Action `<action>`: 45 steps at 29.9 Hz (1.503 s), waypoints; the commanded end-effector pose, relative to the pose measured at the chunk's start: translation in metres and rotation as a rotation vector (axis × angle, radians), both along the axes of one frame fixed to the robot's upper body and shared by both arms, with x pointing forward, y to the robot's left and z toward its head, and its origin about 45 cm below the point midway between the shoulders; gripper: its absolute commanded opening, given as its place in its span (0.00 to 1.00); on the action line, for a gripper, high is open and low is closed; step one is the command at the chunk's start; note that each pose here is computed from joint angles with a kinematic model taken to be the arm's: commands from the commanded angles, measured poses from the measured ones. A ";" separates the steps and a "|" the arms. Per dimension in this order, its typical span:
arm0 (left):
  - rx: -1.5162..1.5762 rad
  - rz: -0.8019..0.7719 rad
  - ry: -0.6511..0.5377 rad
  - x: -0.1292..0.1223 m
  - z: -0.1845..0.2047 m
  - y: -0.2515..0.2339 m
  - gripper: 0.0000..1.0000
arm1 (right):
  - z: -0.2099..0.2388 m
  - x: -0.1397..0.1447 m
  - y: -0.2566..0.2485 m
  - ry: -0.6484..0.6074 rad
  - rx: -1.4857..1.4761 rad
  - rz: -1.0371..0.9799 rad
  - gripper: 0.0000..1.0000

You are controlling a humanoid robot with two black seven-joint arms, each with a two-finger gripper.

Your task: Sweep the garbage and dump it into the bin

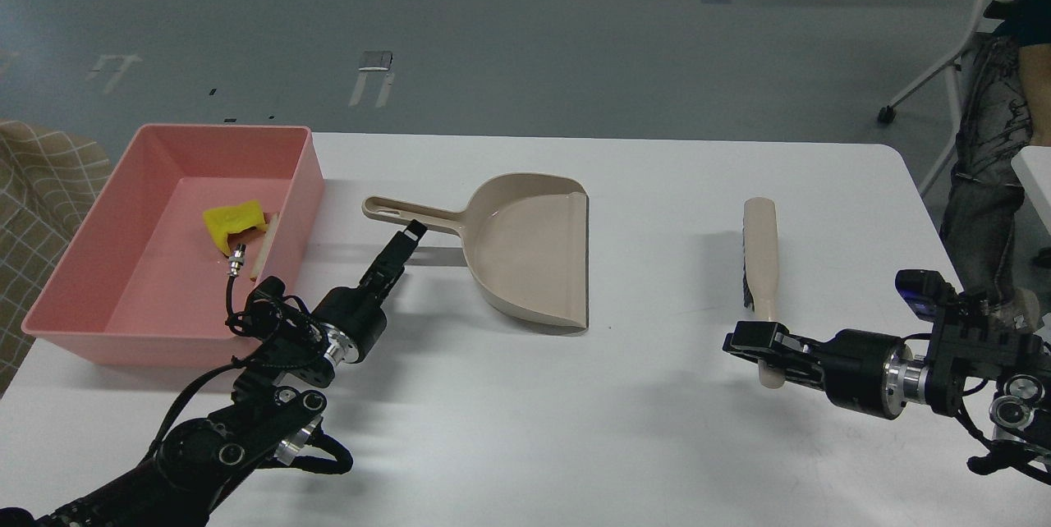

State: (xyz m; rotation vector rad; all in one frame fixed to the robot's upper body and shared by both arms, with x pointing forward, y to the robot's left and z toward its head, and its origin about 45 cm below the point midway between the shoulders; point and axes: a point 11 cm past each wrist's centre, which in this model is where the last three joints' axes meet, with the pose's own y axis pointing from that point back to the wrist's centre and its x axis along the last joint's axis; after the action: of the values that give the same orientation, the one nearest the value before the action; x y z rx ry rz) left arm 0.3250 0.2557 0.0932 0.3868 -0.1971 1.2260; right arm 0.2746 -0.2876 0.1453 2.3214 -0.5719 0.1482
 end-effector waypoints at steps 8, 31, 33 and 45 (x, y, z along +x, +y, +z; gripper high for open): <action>-0.023 -0.016 -0.035 0.004 0.022 0.005 0.98 | -0.001 -0.002 0.000 0.006 0.001 -0.001 0.63; -0.076 -0.173 -0.125 0.006 0.125 0.022 0.98 | 0.083 0.025 -0.027 -0.131 0.010 0.010 0.95; -0.104 -0.184 -0.146 0.012 0.146 0.027 0.98 | 0.102 0.038 -0.028 -0.185 0.026 0.002 0.96; -0.250 -0.059 -0.354 0.115 0.257 0.049 0.98 | 0.201 0.163 -0.051 -0.542 0.326 -0.346 0.98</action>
State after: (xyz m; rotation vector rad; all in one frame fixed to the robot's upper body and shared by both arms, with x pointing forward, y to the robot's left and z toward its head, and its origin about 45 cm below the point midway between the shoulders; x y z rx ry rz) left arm 0.4114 0.3023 0.3346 -0.0178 -0.3469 1.2042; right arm 0.4054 -0.3366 0.3289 2.4156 -1.1775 0.5634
